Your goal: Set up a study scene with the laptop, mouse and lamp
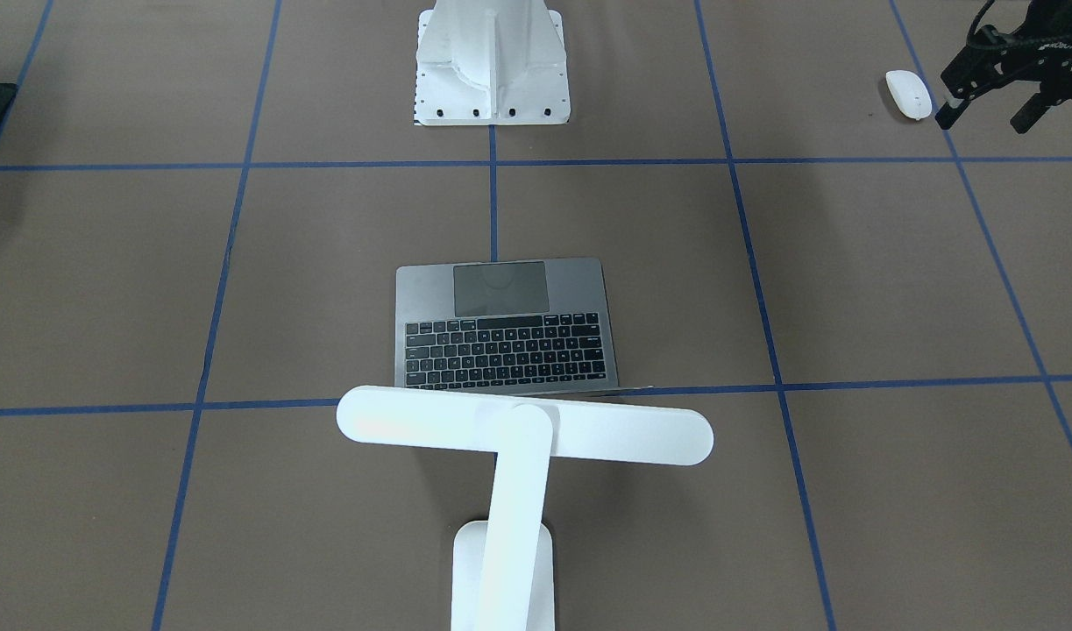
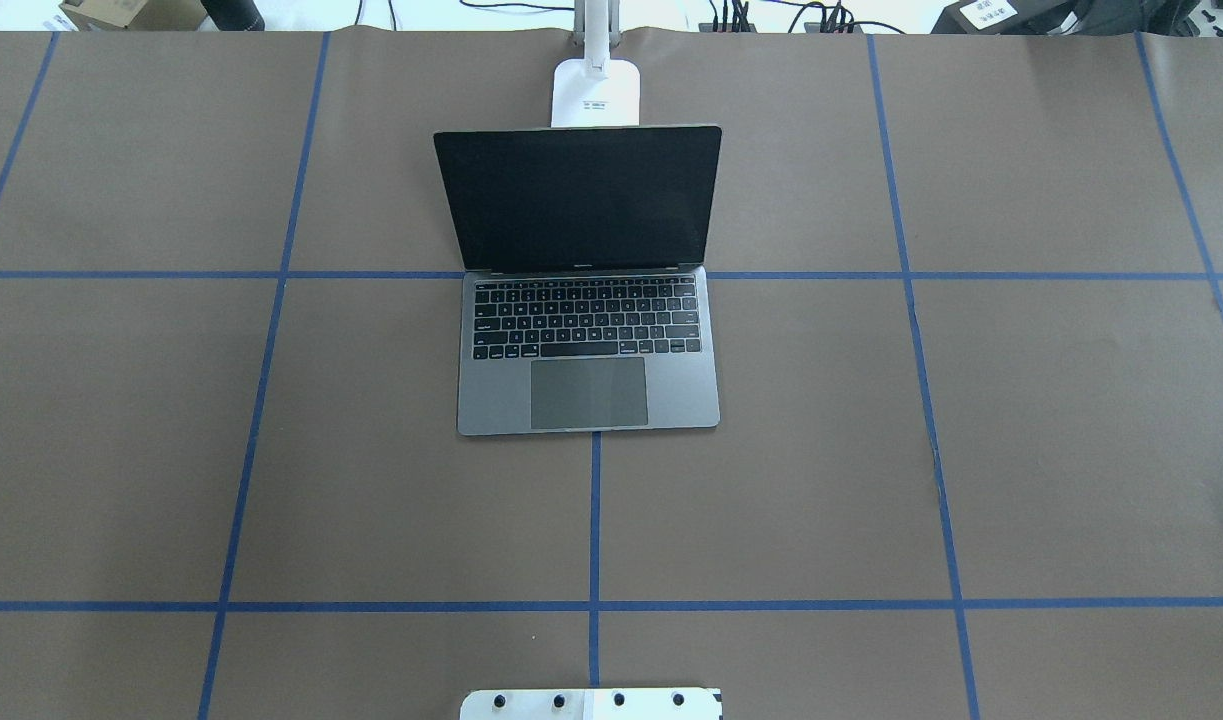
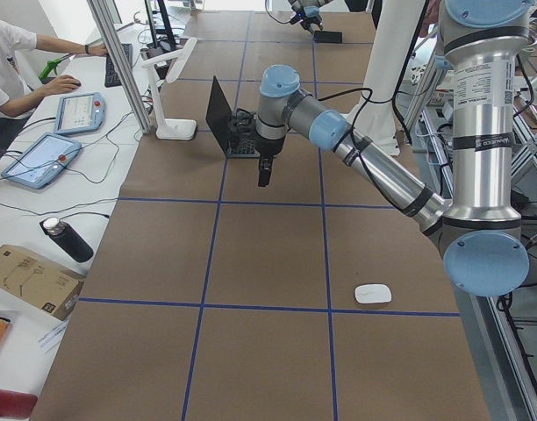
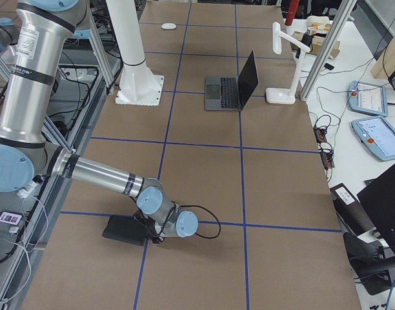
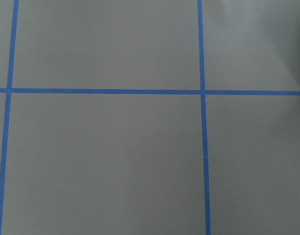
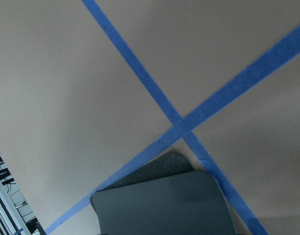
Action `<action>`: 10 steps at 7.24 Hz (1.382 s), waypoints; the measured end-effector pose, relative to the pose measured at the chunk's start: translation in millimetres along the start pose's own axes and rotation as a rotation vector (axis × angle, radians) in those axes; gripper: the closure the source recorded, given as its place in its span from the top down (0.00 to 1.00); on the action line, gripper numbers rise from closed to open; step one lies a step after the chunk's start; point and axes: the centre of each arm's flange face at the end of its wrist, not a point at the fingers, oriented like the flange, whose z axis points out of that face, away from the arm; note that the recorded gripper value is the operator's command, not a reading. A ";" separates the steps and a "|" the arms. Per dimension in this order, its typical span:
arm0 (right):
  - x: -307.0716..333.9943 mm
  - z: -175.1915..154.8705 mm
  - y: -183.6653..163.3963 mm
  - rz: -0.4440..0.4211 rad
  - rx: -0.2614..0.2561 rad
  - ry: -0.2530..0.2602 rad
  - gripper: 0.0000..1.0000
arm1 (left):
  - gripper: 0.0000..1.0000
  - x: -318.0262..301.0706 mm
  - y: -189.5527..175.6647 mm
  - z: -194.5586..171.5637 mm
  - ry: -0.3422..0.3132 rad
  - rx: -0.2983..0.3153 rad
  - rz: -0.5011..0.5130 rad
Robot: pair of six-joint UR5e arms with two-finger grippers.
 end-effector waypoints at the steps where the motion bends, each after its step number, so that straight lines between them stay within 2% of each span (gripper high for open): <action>1: -1.2 0.5 -5.8 -0.012 -0.010 -0.001 0.89 | 1.00 0.0 0.0 0.0 0.000 0.000 0.000; 7: -3.1 9.0 -14.3 -0.036 -0.046 -0.015 0.89 | 1.00 0.0 0.0 0.9 -0.001 -0.002 -0.001; 10: -9.1 -13.7 -39.5 -0.035 -0.031 -0.012 0.88 | 1.00 -0.6 -0.3 1.6 -0.001 -0.003 -0.003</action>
